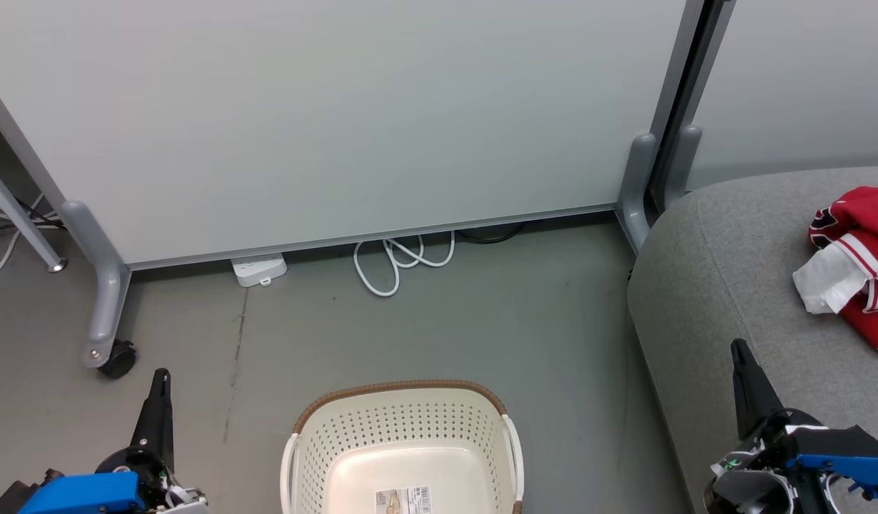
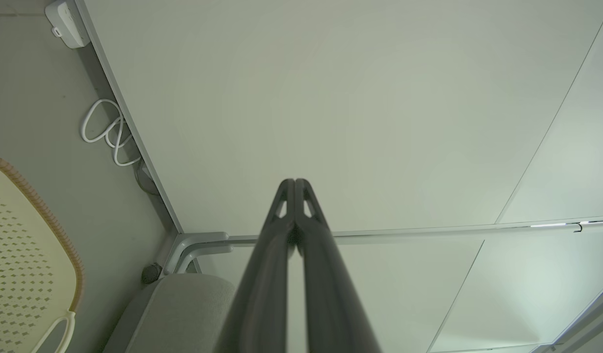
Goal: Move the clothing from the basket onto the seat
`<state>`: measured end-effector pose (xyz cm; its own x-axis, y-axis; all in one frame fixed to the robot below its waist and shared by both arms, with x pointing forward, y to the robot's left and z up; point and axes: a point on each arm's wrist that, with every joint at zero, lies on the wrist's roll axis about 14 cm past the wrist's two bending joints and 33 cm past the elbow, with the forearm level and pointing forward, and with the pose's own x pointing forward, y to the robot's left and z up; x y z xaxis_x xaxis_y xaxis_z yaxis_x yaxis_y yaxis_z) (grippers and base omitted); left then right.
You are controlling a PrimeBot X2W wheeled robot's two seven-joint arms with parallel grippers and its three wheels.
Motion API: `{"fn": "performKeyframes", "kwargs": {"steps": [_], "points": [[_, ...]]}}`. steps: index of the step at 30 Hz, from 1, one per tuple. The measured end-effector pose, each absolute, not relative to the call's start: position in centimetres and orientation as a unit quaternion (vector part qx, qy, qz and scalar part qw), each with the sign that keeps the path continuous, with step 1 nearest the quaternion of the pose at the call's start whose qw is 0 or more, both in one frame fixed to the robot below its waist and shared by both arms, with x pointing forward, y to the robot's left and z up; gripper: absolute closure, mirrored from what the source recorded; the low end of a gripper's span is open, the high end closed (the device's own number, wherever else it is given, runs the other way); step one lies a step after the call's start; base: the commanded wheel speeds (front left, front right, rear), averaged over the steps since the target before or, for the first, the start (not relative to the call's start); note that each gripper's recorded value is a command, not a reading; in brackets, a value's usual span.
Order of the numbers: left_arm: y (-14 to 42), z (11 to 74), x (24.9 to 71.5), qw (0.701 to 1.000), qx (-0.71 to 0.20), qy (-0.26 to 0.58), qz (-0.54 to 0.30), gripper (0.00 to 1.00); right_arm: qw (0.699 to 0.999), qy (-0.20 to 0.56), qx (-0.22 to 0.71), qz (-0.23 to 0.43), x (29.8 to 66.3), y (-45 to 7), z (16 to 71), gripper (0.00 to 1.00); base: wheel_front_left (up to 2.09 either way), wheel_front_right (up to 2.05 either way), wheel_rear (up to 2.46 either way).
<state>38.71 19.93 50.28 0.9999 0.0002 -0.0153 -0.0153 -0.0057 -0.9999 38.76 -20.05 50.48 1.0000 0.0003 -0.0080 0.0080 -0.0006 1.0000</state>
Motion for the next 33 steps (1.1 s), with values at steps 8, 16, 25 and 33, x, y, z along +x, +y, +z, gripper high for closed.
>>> {"fn": "performKeyframes", "kwargs": {"steps": [8,16,25,33], "points": [[19.93,50.28,38.72,0.705,-0.709,0.005,0.005,1.0,0.707,0.003,0.707,-0.003,38.76,-20.04,50.47,1.0,0.0,0.0,0.0],[19.93,50.28,38.72,0.705,-0.709,0.005,0.005,1.0,0.707,0.003,0.707,-0.003,38.77,-20.04,50.48,1.0,0.0,0.0,0.0],[19.93,50.28,38.72,0.705,-0.709,0.005,0.005,1.0,0.707,0.003,0.707,-0.003,38.77,-20.04,50.48,1.0,0.0,0.0,0.0],[19.93,50.28,38.72,0.705,-0.709,0.005,0.005,1.0,0.707,0.003,0.707,-0.003,38.77,-20.04,50.47,1.0,0.0,0.0,0.0]]}}
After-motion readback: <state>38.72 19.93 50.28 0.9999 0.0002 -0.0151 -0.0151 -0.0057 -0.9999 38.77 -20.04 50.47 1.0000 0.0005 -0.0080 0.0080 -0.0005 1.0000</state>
